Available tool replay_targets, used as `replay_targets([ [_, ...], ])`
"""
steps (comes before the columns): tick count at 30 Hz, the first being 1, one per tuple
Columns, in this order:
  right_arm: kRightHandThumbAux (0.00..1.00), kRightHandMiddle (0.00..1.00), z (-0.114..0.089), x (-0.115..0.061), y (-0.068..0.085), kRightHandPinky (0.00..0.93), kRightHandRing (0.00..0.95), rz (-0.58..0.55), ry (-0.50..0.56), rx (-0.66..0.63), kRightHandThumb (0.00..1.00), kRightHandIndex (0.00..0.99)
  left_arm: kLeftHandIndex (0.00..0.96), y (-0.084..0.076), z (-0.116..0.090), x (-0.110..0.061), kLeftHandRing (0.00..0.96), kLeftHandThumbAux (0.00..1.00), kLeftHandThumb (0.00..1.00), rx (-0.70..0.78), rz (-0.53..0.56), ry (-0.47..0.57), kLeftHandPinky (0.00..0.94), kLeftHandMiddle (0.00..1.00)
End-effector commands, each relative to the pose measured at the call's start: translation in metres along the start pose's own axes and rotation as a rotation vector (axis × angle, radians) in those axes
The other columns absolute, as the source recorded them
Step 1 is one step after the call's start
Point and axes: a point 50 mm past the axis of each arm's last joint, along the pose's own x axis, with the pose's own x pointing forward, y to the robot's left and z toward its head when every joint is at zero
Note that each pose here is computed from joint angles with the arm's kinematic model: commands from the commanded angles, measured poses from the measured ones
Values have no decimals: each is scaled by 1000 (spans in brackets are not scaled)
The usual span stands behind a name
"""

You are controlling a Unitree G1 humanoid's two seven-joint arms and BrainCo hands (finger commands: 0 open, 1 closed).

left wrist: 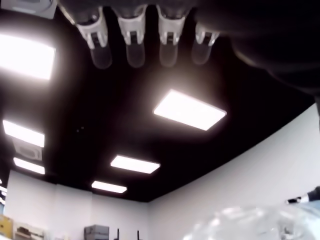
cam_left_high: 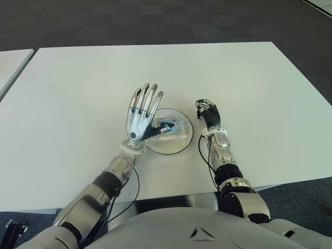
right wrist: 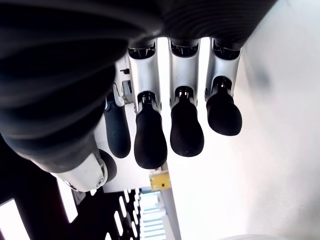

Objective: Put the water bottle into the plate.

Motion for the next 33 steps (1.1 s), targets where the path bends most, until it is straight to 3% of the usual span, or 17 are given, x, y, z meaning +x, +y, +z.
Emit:
replay_targets([
  [1, 728, 752, -45, -23, -10, 740, 732, -41, 222, 11, 706, 439, 0, -1, -1, 2, 0, 373, 52, -10, 79, 19, 0, 0],
  [9, 728, 753, -45, -23, -11, 742, 733, -41, 223, 5, 705, 439, 0, -1, -3, 3, 0, 420, 40, -51, 96, 64, 0, 0],
  [18, 728, 754, -45, -24, -11, 743, 735, -45, 223, 4, 704, 439, 0, 2, -10, 2, 0, 521, 104, -412, -9, 387, 0, 0],
  [26, 728, 753, -45, -23, -10, 743, 734, -36, 227, -6, 704, 439, 0, 6, -42, 2, 0, 595, 153, -627, -111, 629, 0, 0],
  [33, 729, 754, -45, -23, -10, 744, 735, -23, 225, -10, 704, 439, 0, 23, -56, -17, 0, 698, 50, -727, -226, 807, 0, 0],
])
